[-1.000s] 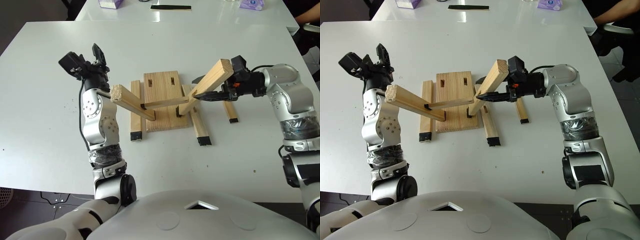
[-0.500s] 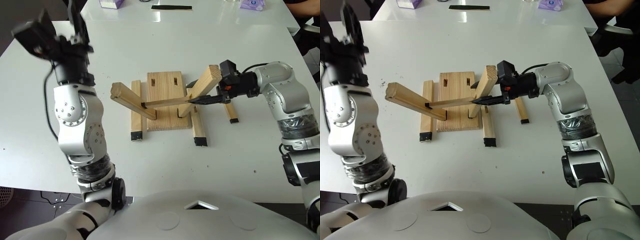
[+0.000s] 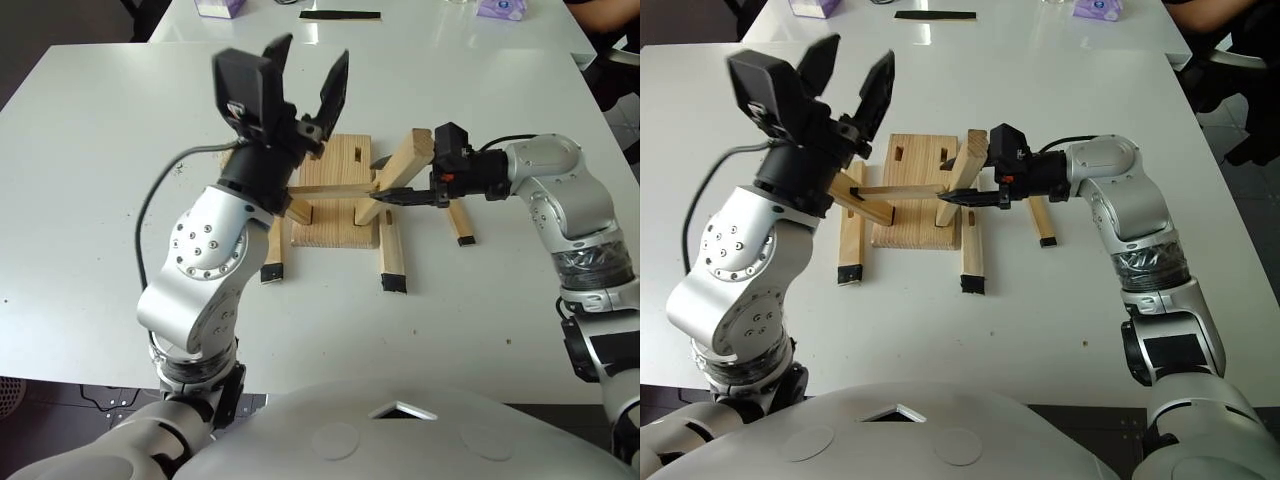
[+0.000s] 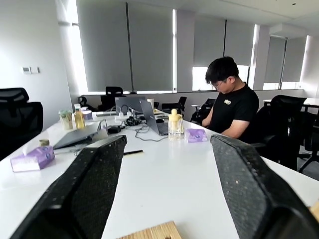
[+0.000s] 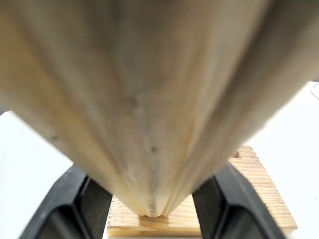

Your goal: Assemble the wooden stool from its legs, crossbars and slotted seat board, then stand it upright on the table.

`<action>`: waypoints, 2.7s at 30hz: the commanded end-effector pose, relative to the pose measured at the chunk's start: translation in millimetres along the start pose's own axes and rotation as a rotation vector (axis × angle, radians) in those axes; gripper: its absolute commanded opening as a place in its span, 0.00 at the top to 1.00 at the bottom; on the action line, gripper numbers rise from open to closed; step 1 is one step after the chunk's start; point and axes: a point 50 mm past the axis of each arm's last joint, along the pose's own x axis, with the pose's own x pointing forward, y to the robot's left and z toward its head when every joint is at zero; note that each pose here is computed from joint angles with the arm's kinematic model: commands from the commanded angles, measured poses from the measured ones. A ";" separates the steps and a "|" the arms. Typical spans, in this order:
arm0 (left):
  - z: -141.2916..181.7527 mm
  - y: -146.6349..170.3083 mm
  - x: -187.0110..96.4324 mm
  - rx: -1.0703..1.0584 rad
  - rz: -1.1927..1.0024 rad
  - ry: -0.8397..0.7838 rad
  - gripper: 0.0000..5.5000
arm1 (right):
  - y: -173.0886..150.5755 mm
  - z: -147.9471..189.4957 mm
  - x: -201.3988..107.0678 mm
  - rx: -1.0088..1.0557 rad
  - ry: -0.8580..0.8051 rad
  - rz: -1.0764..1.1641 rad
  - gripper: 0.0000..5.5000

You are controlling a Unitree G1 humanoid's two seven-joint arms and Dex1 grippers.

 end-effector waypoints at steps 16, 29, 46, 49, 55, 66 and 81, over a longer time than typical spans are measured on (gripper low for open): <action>-16.9 3.8 -8.2 0.159 -0.016 -0.028 0.43 | -4.3 -8.0 4.3 0.014 0.091 0.012 0.63; -56.6 9.4 -30.4 0.442 -0.264 0.133 0.43 | -13.9 -2.5 7.4 0.045 0.096 0.095 0.63; -76.5 18.2 -17.3 0.368 -0.165 0.101 0.43 | -10.6 2.9 10.5 0.021 0.107 0.151 0.63; -76.4 23.9 -11.2 0.298 -0.070 0.128 0.43 | -9.8 3.8 12.5 0.028 0.105 0.149 0.63; -101.5 22.2 -12.4 0.118 0.009 0.335 0.56 | -9.4 17.8 19.2 0.049 0.060 0.144 0.63; -1.0 15.0 18.2 -0.187 -0.058 -0.115 0.85 | -11.5 25.2 21.3 0.094 0.041 0.077 0.63; -0.2 147.7 -54.6 0.084 0.447 0.126 1.00 | -14.6 24.0 11.9 0.120 0.067 0.034 0.63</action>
